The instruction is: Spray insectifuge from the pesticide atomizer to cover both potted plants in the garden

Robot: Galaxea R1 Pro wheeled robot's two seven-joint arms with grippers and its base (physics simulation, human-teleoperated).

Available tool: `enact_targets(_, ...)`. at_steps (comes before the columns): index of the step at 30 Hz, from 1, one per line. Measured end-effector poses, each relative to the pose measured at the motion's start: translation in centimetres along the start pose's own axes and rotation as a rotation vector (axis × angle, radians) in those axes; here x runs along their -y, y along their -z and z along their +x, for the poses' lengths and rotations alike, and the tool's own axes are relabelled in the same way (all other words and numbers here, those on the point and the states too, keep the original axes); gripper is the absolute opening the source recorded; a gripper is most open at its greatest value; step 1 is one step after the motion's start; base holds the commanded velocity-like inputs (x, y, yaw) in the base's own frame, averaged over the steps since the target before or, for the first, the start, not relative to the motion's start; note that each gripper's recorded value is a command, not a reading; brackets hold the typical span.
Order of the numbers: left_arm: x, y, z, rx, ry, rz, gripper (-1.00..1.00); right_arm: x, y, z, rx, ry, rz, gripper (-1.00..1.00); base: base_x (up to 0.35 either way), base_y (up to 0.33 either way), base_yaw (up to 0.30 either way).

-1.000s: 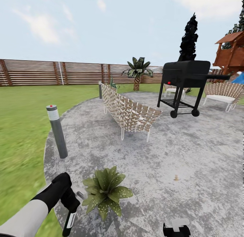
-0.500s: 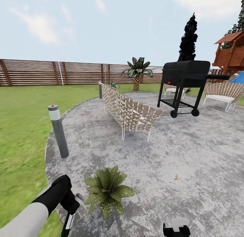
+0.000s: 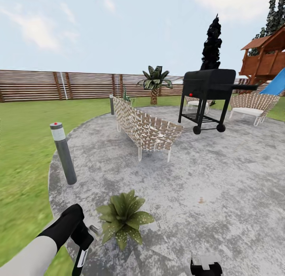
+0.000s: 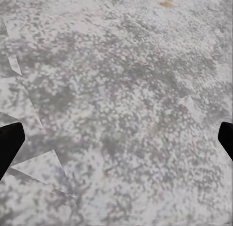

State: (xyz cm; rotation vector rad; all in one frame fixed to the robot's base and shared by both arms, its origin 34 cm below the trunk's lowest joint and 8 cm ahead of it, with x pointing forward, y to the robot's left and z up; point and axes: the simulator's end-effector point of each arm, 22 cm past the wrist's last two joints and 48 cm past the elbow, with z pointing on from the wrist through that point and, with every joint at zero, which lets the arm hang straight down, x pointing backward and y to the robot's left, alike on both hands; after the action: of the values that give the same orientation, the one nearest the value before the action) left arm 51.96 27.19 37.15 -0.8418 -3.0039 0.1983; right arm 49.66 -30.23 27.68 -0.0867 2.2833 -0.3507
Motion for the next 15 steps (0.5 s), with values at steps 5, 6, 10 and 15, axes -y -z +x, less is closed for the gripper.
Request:
enact_targets(5, 0.06, 0.04, -0.05, 0.002, 0.002, 0.002, -1.0, 0.03, 0.02, -0.02, 0.001, -0.001, 0.001, 1.0, -0.083, 0.272, -0.001)
enact_targets(6, 0.06, 0.04, -0.05, 0.002, 0.002, 0.001, -1.0, 0.03, 0.02, -0.02, 0.001, -0.001, 0.001, 1.0, -0.008, 0.3, 0.0)
enact_targets(10, 0.09, 0.04, -0.03, 0.001, 0.002, 0.002, -1.0, -0.01, 0.02, -0.07, 0.002, -0.001, 0.001, 1.0, 0.055, 0.302, 0.0)
enact_targets(15, 0.23, 0.01, -0.12, 0.003, 0.001, 0.005, -1.0, -0.07, 0.02, -0.14, 0.003, -0.004, 0.0, 1.0, 0.051, 0.143, -0.005)
